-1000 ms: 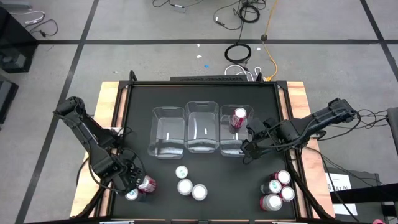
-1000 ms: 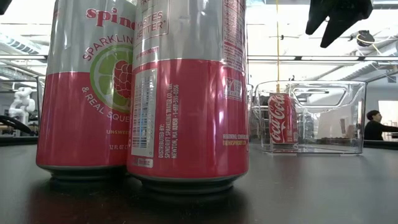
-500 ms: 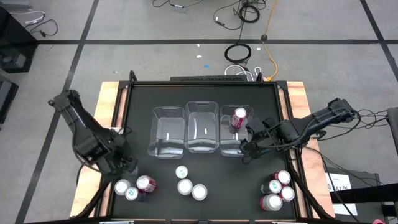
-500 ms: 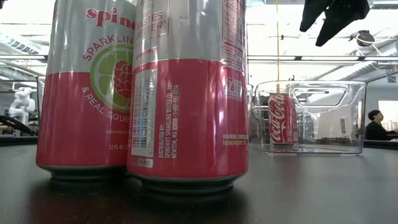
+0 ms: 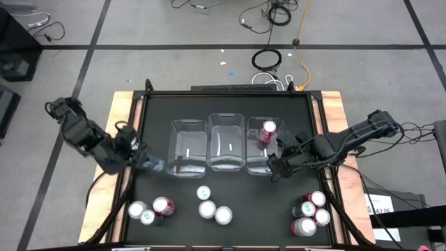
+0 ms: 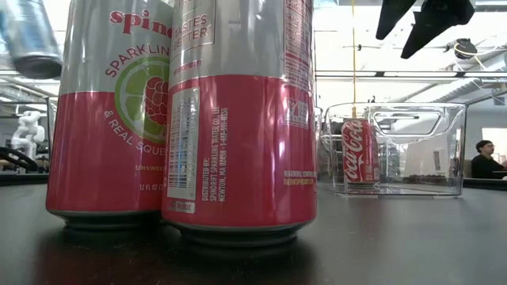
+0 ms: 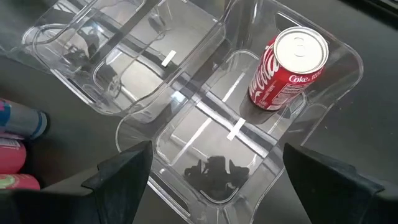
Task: Sort soda cans
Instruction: Put the bottom left blue soda can into the left transparent bin
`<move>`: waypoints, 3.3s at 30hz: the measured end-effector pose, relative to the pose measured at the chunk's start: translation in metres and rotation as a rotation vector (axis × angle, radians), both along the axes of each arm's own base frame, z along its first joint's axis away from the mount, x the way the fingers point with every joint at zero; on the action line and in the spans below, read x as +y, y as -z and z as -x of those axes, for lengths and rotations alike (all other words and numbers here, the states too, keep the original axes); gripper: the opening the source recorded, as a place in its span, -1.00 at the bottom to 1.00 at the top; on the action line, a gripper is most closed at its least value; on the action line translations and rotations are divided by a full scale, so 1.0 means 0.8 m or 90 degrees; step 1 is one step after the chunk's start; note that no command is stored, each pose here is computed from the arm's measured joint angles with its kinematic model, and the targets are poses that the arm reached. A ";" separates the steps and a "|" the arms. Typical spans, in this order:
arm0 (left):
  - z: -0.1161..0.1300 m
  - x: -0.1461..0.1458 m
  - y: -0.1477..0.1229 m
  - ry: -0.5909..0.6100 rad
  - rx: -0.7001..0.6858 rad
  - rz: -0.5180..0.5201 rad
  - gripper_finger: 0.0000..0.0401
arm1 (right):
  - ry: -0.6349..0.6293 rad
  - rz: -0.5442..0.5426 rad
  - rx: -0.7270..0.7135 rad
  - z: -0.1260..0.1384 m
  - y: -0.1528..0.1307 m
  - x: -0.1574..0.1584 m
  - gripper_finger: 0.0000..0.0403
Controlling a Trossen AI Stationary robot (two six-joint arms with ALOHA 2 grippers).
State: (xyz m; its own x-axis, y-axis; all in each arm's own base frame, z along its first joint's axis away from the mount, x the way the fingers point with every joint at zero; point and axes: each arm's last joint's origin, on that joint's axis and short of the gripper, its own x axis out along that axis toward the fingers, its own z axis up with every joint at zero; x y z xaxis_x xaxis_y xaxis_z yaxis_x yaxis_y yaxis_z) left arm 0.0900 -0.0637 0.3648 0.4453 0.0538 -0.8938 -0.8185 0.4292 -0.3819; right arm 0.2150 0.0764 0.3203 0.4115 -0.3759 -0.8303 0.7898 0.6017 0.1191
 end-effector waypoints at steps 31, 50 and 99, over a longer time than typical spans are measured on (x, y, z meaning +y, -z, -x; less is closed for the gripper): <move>-0.160 0.168 0.058 0.295 0.123 -0.123 0.28 | 0.066 -0.020 -0.034 -0.013 -0.002 -0.023 0.76; -0.173 0.193 0.128 0.380 0.189 -0.123 0.28 | 0.091 -0.031 -0.046 -0.013 -0.002 -0.024 0.76; -0.171 0.203 0.142 0.331 0.196 -0.170 0.40 | 0.094 -0.029 -0.044 -0.014 -0.002 -0.027 0.76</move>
